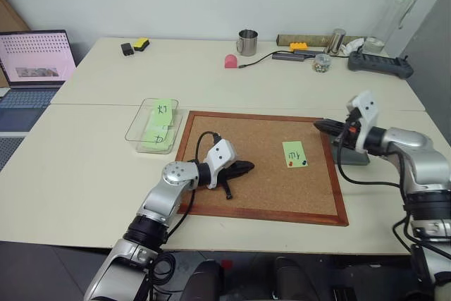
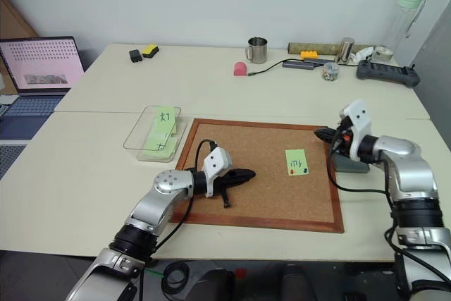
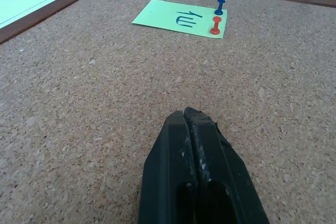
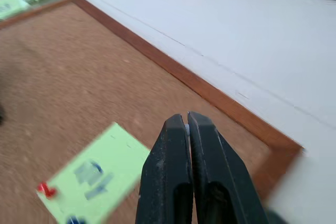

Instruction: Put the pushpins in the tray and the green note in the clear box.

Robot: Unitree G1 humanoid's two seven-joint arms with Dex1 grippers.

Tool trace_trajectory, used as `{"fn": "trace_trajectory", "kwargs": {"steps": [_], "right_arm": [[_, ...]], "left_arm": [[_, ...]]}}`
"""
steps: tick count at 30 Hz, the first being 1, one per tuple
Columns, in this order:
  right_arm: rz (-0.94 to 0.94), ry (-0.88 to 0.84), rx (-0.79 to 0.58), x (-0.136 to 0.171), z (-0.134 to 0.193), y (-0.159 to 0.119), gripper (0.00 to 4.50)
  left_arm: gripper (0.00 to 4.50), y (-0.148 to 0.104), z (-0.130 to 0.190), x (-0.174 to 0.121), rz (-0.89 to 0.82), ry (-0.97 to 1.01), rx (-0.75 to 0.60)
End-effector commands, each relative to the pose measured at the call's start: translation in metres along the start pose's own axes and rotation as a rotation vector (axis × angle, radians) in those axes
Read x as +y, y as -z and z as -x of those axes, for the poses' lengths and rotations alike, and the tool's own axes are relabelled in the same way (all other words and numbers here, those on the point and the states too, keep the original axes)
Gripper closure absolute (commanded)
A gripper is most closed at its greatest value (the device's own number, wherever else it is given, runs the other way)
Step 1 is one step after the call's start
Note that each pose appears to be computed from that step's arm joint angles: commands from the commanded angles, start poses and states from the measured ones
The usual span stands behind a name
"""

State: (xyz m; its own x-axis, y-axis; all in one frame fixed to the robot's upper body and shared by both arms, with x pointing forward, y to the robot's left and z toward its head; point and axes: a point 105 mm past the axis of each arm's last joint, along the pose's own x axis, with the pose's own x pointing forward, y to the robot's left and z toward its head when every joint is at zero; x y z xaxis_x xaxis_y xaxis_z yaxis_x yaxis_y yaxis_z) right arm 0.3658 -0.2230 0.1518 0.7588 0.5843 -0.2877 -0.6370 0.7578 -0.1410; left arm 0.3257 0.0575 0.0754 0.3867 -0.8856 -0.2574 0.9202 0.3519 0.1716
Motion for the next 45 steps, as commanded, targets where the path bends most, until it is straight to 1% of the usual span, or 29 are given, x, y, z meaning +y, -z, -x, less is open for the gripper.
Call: {"fn": "trace_trajectory", "kwargs": {"steps": [1,5,7,9,10,11,13,16,17,20,22,25,29,34,44,45], "right_arm": [[0.039,0.097,0.057,-0.018,0.024,0.005,4.48],[0.033,0.135,0.139,-0.023,0.035,0.026,4.48],[0.029,0.142,0.156,-0.024,0.037,0.031,4.48],[0.027,0.146,0.168,-0.024,0.037,0.035,4.06],[0.024,0.146,0.170,-0.023,0.037,0.036,4.00],[0.023,0.146,0.170,-0.023,0.037,0.037,3.81],[0.021,0.148,0.165,-0.023,0.037,0.036,3.27],[0.023,0.147,0.152,-0.024,0.038,0.031,2.63],[0.027,0.140,0.148,-0.023,0.038,0.029,2.48],[0.052,0.096,0.121,-0.016,0.038,0.021,1.84],[0.083,0.023,0.110,-0.002,0.034,0.015,1.42],[0.139,-0.120,0.127,0.027,0.028,0.016,1.42],[0.170,-0.200,0.127,0.048,0.018,0.016,1.42],[0.179,-0.233,0.126,0.057,0.005,0.020,1.42],[0.165,-0.262,0.113,0.062,-0.010,0.024,1.42],[0.164,-0.264,0.111,0.062,-0.010,0.024,1.59]], "left_arm": [[4.50,0.013,-0.002,-0.009,0.017,0.025,0.044],[4.50,0.013,-0.002,-0.008,0.012,0.025,0.047],[4.50,0.013,-0.002,-0.008,0.011,0.025,0.048],[4.50,0.013,-0.002,-0.008,0.009,0.025,0.049],[4.50,0.013,-0.002,-0.008,0.008,0.026,0.049],[4.50,0.014,-0.002,-0.009,0.008,0.025,0.050],[4.50,0.014,-0.002,-0.009,0.007,0.025,0.051],[4.50,0.014,-0.002,-0.008,0.005,0.024,0.053],[4.50,0.014,-0.002,-0.008,0.004,0.024,0.054],[4.50,0.014,-0.002,-0.008,0.002,0.024,0.055],[4.50,0.015,-0.001,-0.008,0.001,0.024,0.056],[4.50,0.015,-0.002,-0.008,-0.002,0.025,0.057],[4.50,0.014,-0.002,-0.006,-0.005,0.025,0.059],[4.50,0.015,-0.002,-0.006,-0.008,0.024,0.062],[4.50,0.016,-0.001,-0.006,-0.006,0.020,0.065],[4.50,0.016,-0.001,-0.006,-0.006,0.020,0.065]]}}
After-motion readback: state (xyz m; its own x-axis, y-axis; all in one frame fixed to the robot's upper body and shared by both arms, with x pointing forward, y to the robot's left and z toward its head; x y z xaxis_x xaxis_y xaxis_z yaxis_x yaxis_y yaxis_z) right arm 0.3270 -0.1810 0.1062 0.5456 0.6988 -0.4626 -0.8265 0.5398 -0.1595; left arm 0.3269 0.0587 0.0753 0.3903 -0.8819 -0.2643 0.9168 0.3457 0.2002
